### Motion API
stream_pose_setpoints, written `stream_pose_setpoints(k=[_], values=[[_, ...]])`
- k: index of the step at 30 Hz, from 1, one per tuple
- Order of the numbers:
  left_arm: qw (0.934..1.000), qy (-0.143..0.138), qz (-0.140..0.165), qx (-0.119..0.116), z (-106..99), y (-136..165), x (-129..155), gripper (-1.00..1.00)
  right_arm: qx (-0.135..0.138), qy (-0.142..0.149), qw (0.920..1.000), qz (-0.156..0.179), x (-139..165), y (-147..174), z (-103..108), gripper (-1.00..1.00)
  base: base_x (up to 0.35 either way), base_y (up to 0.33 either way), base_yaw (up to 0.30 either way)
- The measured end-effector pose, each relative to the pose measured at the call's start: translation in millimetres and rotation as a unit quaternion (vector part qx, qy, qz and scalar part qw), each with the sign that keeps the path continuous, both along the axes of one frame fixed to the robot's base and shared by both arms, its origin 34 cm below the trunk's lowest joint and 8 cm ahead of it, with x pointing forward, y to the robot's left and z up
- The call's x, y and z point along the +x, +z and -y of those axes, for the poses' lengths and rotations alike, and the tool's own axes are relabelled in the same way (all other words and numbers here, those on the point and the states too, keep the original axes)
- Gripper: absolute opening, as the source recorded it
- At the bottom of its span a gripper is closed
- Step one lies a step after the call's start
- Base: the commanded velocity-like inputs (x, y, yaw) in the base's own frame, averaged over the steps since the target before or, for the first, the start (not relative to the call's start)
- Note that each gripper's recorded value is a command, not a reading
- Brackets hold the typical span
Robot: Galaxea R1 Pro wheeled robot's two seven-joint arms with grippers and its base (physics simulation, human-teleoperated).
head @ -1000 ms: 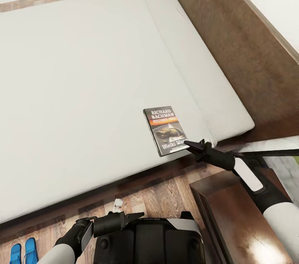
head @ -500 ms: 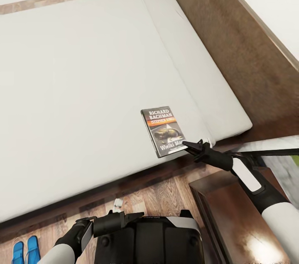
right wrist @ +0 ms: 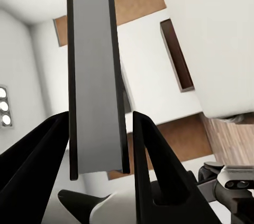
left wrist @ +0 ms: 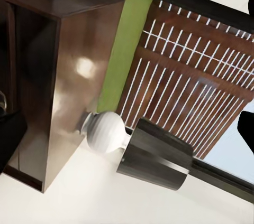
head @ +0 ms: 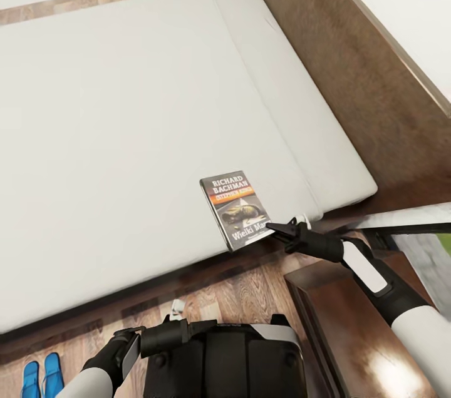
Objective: In the bedroom, move the book from the bed onto either nightstand, and place the two sandals side by side next to the bed.
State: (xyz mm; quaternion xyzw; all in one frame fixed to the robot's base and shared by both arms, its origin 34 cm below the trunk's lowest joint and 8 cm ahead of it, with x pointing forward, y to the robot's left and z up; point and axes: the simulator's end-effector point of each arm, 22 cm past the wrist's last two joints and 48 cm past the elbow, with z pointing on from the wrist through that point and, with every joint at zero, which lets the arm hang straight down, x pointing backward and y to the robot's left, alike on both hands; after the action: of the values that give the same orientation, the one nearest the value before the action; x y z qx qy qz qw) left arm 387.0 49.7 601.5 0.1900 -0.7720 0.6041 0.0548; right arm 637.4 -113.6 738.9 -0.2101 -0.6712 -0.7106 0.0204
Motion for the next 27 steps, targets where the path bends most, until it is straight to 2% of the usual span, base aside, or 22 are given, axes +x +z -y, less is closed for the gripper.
stream_pose_setpoints(k=[27], values=[[1.0,0.001,0.0,0.0,-1.8,24.9,-8.6,1.0,0.0,0.0,1.0,-0.001,-9.1,24.7,-0.1,-1.0,0.0,0.0,0.0]])
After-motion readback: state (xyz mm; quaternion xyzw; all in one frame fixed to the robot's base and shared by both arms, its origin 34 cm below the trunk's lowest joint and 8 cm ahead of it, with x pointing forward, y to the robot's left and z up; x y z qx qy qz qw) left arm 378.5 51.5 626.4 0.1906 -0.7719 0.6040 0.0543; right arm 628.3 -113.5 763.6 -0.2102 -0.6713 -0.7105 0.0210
